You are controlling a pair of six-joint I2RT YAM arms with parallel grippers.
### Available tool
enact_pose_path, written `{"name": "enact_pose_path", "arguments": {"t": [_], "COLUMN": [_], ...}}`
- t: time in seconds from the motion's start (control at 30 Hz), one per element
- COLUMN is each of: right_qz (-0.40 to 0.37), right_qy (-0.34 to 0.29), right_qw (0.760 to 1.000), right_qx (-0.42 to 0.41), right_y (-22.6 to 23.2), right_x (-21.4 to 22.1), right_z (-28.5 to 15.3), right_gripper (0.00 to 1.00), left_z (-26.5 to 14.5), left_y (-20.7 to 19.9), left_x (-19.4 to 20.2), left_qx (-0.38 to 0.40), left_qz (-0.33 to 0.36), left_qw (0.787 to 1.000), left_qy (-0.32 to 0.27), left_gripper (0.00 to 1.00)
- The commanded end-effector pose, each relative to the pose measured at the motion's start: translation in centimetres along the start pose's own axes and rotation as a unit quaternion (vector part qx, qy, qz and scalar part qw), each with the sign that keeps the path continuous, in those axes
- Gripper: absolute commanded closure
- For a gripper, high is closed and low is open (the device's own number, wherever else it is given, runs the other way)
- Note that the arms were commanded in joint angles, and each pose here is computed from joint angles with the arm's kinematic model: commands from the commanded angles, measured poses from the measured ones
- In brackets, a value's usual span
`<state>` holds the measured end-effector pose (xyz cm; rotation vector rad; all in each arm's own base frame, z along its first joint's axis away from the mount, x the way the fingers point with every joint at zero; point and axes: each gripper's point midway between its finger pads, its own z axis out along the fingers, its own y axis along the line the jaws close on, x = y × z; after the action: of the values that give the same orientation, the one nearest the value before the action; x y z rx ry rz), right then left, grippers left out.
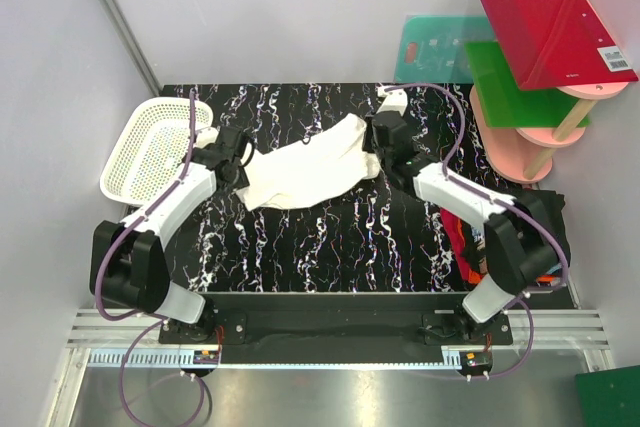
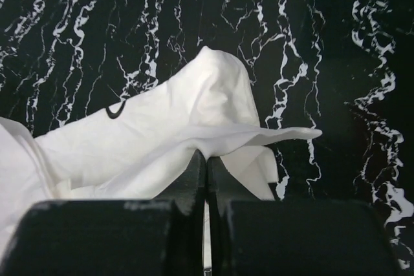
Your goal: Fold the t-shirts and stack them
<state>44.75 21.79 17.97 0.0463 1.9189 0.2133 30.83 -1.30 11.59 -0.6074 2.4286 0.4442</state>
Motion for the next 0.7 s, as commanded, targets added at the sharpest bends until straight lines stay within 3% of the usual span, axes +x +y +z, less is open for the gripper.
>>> {"name": "enact_pose_path", "arguments": {"t": [0.0,0.17,0.37,0.57,0.67], "right_qz": [-0.015,0.041,0.131,0.191,0.181], "right_qy": [-0.062,-0.023,0.095,0.263,0.315], "right_qw": [0.997,0.991,0.973,0.942,0.93], "right_qx": [-0.048,-0.126,-0.165,-0.089,-0.059], "right_y": [0.9,1.2,-0.3,-3.4,-4.9], "right_x": [-6.8,-5.0,2.2,12.8,17.0], "right_z": [-4.2,-11.0,-18.0,-21.0,-21.9], "right_gripper": [1.0,1.0,1.0,1.0,0.85], "left_z": [0.0,-0.2,0.2,0.2,-0.4], "left_y": [-0.7,-0.7,-1.3,-3.0,-4.5], "left_x": [0.2,1.5,1.8,1.5,0.7], "left_qx": [0.015,0.025,0.029,0.046,0.073], "left_qz": [-0.016,-0.016,-0.013,-0.012,-0.013], "left_qw": [1.0,1.0,0.999,0.999,0.997], "left_qy": [-0.004,0.004,0.012,0.025,0.024], "left_gripper": [0.04,0.04,0.04,0.02,0.01]}}
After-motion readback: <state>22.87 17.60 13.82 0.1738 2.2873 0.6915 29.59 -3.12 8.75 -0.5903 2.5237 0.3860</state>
